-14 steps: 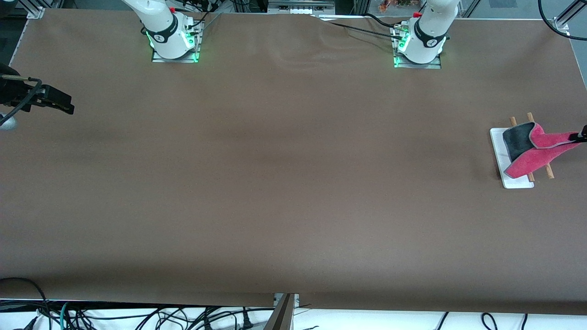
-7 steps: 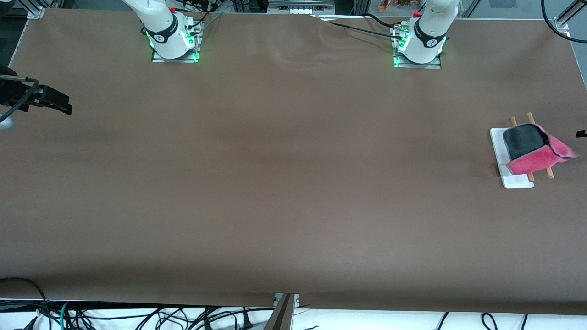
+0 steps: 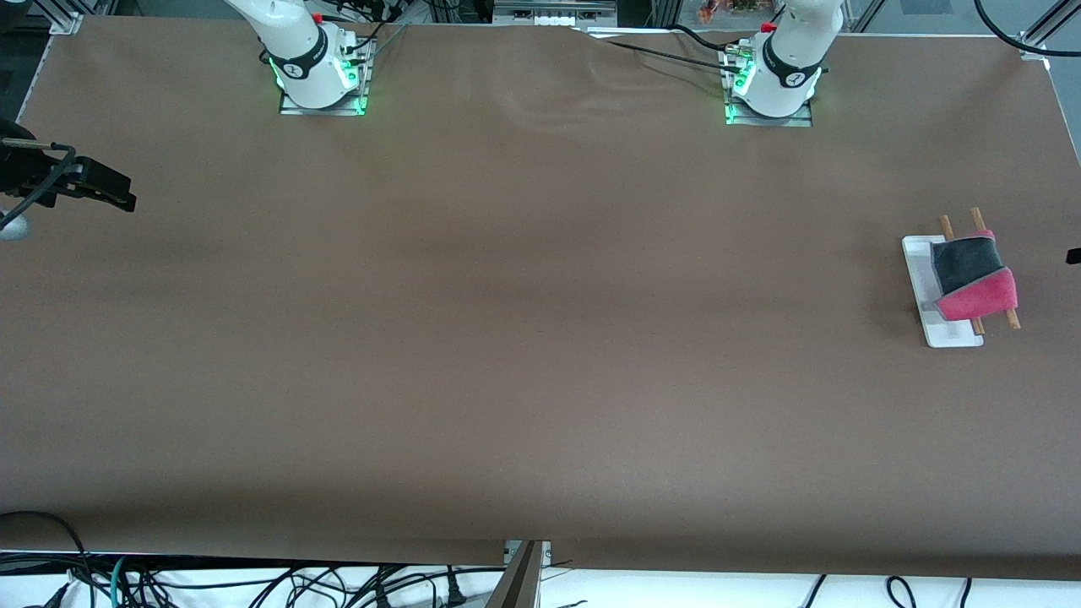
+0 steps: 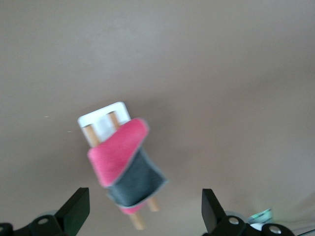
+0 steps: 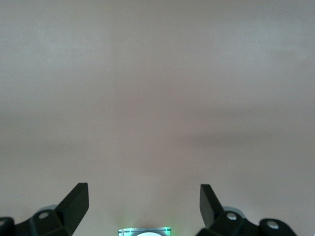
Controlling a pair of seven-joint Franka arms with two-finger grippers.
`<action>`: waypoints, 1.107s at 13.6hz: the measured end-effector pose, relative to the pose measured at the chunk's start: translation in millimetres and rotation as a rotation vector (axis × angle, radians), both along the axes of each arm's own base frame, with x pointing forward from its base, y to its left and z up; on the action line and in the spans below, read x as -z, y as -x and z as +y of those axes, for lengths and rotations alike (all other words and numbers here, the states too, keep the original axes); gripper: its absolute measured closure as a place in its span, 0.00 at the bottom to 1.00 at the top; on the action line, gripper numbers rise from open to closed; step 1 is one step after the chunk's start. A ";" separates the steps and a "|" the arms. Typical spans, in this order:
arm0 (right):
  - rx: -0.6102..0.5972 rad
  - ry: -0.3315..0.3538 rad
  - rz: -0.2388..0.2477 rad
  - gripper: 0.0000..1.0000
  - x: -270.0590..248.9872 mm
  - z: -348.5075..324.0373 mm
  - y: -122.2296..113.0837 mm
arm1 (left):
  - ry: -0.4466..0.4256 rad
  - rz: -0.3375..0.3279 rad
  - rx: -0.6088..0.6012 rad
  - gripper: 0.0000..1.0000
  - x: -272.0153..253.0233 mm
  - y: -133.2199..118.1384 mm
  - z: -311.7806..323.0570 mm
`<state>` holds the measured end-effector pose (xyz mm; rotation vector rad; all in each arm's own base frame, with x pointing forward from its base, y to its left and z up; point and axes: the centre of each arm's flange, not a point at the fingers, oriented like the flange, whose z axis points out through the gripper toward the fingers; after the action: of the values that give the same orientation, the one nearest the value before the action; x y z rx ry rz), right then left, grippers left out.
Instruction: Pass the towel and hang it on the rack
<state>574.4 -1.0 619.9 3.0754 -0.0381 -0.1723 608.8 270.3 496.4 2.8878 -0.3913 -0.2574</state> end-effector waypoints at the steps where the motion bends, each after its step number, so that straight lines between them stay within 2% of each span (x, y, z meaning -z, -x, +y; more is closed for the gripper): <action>1: 0.000 0.000 0.000 0.00 0.0 0.0 0.0 | -0.021 0.004 -0.036 0.00 -14.4 -5.0 -25.3; 6: -0.001 0.000 -0.001 0.00 -0.1 0.4 -0.1 | -0.095 0.066 -0.229 0.00 -74.4 0.6 -138.4; 9: -0.001 0.000 -0.001 0.00 -0.1 0.6 -0.1 | -0.197 0.075 -0.299 0.00 -98.3 17.7 -227.7; 12: -0.001 0.000 -0.001 0.00 -0.1 0.6 -0.1 | -0.257 0.008 -0.317 0.00 -100.2 47.1 -282.6; 15: -0.002 0.000 -0.001 0.00 -0.1 1.3 -0.2 | -0.293 -0.027 -0.348 0.00 -71.9 79.2 -277.3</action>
<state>574.5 0.3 620.0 3.0757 -0.0344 -0.1699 529.6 -7.1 568.3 3.1778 0.1623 -0.2318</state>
